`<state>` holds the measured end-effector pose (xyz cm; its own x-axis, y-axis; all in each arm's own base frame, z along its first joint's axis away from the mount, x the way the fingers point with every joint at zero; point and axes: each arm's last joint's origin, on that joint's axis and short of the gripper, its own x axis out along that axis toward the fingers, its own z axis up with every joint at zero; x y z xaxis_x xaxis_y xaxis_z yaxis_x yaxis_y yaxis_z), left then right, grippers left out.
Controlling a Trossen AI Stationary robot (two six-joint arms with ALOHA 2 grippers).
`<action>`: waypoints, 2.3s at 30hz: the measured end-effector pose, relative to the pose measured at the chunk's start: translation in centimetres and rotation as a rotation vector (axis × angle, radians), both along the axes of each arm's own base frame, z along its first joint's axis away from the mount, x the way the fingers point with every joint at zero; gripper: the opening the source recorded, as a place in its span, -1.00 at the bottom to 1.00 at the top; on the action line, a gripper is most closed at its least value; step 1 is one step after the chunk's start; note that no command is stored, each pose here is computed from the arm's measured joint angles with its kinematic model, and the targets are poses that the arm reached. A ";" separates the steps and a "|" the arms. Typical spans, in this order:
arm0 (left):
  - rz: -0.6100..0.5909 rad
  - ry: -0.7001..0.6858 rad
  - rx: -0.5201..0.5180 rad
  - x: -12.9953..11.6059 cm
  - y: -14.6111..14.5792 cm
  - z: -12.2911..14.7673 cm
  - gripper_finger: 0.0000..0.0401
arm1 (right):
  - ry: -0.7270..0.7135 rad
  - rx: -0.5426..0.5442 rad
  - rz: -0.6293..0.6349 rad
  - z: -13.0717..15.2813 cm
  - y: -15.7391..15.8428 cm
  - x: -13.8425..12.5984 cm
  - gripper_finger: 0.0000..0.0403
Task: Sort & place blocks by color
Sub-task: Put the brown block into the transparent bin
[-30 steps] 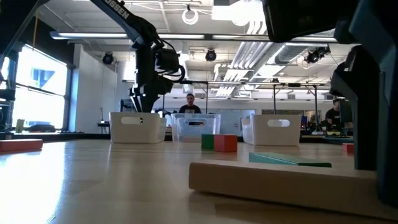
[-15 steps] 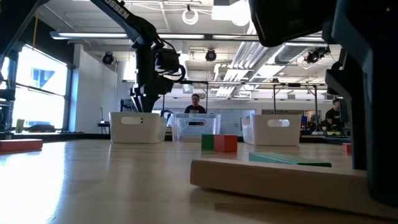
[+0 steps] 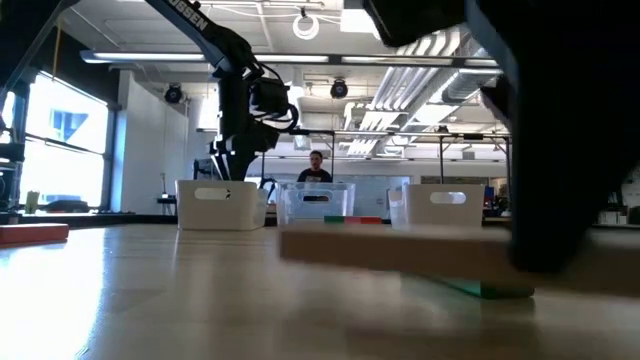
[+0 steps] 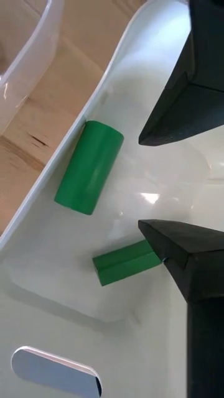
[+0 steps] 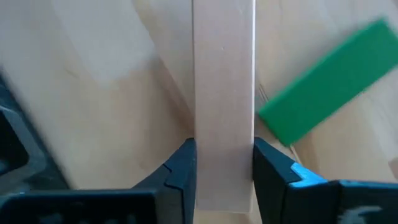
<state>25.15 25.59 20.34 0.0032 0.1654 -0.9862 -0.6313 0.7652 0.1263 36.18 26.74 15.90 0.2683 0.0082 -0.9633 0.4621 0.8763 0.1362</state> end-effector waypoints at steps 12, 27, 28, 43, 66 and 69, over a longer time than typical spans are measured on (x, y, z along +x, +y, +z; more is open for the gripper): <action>-0.002 0.006 -0.009 -0.1 -0.1 0.0 -0.04 | 0.036 -0.075 -0.116 2.4 -1.8 0.7 -0.54; -0.038 -0.058 0.030 -0.5 -0.7 2.4 -0.04 | 0.155 -0.314 -0.087 5.9 -10.8 3.2 -0.54; -0.037 -0.068 0.041 -0.7 -0.8 2.8 -0.04 | 0.161 -0.331 -0.086 6.2 -11.7 3.3 -0.54; 0.001 -0.220 0.207 -4.3 -3.5 10.5 -0.04 | 0.172 -0.351 -0.099 9.8 -26.7 5.2 -0.54; 0.046 -0.199 0.136 -7.9 -6.9 13.4 -0.04 | -0.220 -0.330 -0.387 11.5 -46.2 5.0 -0.54; 0.056 -0.219 0.083 -7.9 -7.2 13.3 -0.04 | -0.218 -0.318 -0.422 11.1 -46.5 4.9 -0.54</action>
<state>17.23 18.42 33.61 0.2044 0.2518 -0.9460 -0.6920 0.7207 0.0422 41.08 -19.74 26.98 0.3780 -0.4241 -0.8230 0.7715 0.6356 0.0268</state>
